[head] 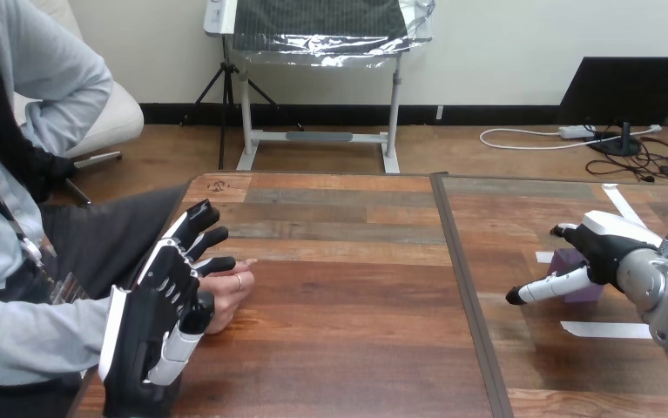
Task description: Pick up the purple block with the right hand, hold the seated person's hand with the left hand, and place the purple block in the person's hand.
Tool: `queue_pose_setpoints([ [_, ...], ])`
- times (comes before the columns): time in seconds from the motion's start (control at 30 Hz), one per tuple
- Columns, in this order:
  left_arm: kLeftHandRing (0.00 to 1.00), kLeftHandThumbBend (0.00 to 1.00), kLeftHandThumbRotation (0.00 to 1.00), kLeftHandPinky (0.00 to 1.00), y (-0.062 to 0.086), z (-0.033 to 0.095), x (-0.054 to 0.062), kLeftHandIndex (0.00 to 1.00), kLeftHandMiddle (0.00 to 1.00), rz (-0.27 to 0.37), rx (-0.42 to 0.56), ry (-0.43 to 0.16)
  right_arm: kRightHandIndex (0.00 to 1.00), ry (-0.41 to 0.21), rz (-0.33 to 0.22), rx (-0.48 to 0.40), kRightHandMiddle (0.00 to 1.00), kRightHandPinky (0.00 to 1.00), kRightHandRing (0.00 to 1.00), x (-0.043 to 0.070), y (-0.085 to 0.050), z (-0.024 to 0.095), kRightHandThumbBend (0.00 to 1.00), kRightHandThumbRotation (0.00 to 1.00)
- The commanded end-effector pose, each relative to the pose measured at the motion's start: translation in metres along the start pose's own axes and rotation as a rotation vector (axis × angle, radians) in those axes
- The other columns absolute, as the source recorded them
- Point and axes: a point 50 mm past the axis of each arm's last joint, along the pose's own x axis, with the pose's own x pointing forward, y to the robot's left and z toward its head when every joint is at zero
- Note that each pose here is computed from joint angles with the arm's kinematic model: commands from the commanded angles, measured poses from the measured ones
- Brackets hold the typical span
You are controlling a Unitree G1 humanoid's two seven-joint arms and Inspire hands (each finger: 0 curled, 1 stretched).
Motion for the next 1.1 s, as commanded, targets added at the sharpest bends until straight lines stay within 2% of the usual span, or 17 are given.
queue_pose_setpoints([
  [0.0,0.83,1.0,0.84,0.7,0.002,0.01,0.015,0.86,0.87,-0.019,0.029,-0.091,0.95,-0.028,0.038,0.008,0.94,0.78,0.9,0.001,0.008,0.009,1.0,0.49],
  [0.27,0.83,1.0,0.83,0.7,0.002,0.01,0.015,0.86,0.87,-0.019,0.029,-0.09,0.95,-0.017,0.051,0.0,0.91,0.74,0.86,0.001,0.014,0.007,1.0,0.5],
  [0.37,0.83,1.0,0.83,0.7,0.002,0.01,0.015,0.86,0.87,-0.021,0.032,-0.091,0.96,-0.02,0.054,0.003,0.83,0.66,0.78,0.001,0.016,0.006,1.0,0.51],
  [0.43,0.83,1.0,0.83,0.7,0.002,0.01,0.014,0.86,0.87,-0.02,0.033,-0.092,0.96,-0.021,0.056,0.004,0.71,0.57,0.66,0.001,0.017,0.006,1.0,0.54],
  [0.57,0.83,1.0,0.83,0.7,0.002,0.011,0.015,0.86,0.87,-0.018,0.036,-0.097,0.95,-0.019,0.063,0.017,0.66,0.53,0.62,0.001,0.02,0.005,1.0,0.55],
  [0.63,0.83,1.0,0.83,0.7,0.002,0.011,0.014,0.85,0.87,-0.016,0.039,-0.097,0.95,-0.021,0.065,0.021,0.68,0.55,0.65,0.001,0.021,0.004,1.0,0.55],
  [0.73,0.82,1.0,0.83,0.69,0.002,0.011,0.014,0.85,0.87,-0.018,0.042,-0.096,0.94,-0.023,0.066,0.021,0.78,0.64,0.74,0.001,0.022,0.004,1.0,0.53],
  [0.93,0.83,1.0,0.84,0.7,0.002,0.011,0.015,0.85,0.87,-0.018,0.039,-0.097,0.9,-0.028,0.066,0.016,0.82,0.71,0.79,0.0,0.025,0.001,1.0,0.52],
  [1.07,0.82,1.0,0.83,0.7,0.002,0.011,0.015,0.85,0.87,-0.017,0.038,-0.096,0.87,-0.033,0.062,0.021,0.81,0.72,0.78,0.0,0.027,0.0,1.0,0.5],
])
